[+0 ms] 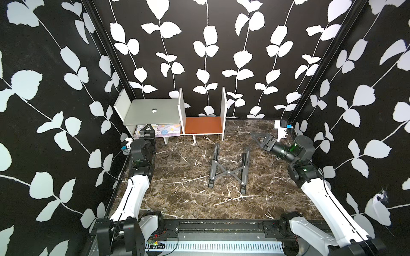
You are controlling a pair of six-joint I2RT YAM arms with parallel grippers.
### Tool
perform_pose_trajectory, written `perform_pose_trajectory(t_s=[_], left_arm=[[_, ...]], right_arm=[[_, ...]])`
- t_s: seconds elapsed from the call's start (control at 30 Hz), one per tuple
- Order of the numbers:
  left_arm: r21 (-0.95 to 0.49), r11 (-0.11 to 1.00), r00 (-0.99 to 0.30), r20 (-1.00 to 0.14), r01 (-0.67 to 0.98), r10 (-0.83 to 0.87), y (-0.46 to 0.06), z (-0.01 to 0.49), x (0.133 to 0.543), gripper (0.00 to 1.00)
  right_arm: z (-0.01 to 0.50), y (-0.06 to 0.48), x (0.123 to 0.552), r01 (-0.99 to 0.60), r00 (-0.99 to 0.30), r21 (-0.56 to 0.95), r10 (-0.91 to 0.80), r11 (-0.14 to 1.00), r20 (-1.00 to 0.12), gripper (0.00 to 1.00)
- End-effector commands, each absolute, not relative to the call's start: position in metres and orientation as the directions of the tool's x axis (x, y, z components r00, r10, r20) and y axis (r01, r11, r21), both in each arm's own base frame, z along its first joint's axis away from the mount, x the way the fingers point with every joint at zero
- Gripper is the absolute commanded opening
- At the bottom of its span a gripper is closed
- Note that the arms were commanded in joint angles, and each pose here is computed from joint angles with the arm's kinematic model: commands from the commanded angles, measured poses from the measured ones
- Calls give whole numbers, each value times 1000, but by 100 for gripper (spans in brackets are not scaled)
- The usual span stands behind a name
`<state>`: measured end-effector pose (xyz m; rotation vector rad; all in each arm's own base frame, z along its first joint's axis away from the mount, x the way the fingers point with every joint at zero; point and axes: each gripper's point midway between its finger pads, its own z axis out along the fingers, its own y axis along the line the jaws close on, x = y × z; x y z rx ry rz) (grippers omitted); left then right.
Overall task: Close the laptop lid and set it aside
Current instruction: Place the laptop on the shelf.
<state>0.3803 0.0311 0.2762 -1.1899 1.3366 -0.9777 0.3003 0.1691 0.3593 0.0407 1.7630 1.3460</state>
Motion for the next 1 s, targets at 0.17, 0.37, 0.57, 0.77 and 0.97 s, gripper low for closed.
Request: perform_pose_trajectory(t_s=[0.17, 0.37, 0.57, 0.77, 0.97], left_arm=[[-890, 456, -182, -448, -5, -875, -9, 269, 361, 99], [-404, 914, -397, -833, -41, -386, -23, 218, 328, 99], [88, 988, -429, -903, -127, 26, -5, 176, 320, 99], [220, 967, -394, -906, -129, 153, 1, 142, 336, 99], [248, 969, -256, -938, -18, 235, -22, 135, 368, 99]], right_arm=[[354, 163, 291, -465, -583, 750, 474, 471, -660, 64], [338, 141, 291, -400, -517, 634, 408, 662, -752, 65], [317, 88, 292, -213, -360, 472, 380, 856, -852, 70], [295, 41, 289, -5, -251, 382, 369, 924, -895, 80], [281, 16, 288, 129, -232, 315, 337, 940, -913, 89]])
